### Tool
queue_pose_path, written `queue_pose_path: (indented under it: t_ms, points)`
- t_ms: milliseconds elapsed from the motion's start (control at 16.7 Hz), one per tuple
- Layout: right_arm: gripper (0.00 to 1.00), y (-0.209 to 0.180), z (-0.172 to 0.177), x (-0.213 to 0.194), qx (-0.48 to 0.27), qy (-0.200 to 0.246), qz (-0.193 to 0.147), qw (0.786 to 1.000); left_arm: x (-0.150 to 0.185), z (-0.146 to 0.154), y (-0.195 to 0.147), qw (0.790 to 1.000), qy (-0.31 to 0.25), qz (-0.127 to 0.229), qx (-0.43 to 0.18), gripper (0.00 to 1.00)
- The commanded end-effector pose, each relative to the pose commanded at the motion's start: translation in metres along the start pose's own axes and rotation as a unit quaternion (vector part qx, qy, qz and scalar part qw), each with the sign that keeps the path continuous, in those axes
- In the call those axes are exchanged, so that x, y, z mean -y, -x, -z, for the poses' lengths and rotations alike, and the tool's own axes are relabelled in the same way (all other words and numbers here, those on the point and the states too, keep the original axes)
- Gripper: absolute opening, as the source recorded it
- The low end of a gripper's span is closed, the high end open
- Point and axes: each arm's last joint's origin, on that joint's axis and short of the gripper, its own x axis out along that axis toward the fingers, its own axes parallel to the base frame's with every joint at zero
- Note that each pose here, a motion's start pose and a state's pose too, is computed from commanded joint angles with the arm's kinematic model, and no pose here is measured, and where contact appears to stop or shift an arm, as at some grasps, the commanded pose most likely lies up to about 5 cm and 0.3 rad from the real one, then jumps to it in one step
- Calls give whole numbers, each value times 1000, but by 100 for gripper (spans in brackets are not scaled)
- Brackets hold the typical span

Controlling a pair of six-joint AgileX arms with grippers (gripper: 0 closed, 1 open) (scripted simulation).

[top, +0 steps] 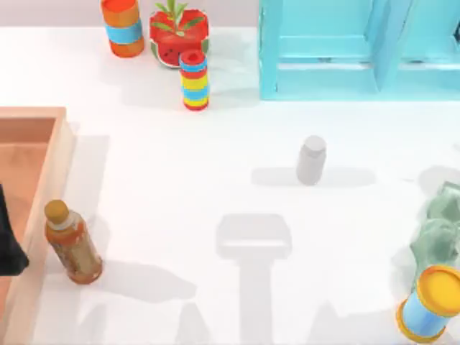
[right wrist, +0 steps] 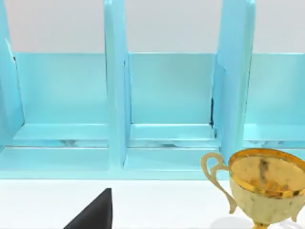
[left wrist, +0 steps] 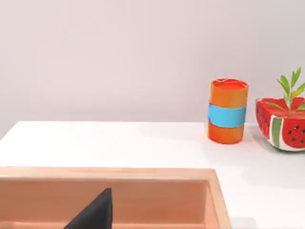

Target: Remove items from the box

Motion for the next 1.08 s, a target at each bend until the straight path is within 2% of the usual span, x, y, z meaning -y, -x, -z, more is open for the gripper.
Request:
queue_pose_path:
  t_ms: [240, 360, 540, 720, 1080]
  points:
    - [100, 0, 0, 0, 0, 0, 0, 1000, -1, -3, -1, 1000, -5, -5, -15, 100]
    - [100, 0, 0, 0, 0, 0, 0, 1000, -3, -11, -2, 999, -14, -13, -48, 100]
    - [100, 0, 0, 0, 0, 0, 0, 1000, -7, -30, -8, 991, -29, -27, -131, 100]
    - [100, 0, 0, 0, 0, 0, 0, 1000, -13, -47, -22, 972, -39, -36, -230, 100]
    - [100, 0, 0, 0, 0, 0, 0, 1000, -28, -70, -53, 922, -50, -43, -382, 100]
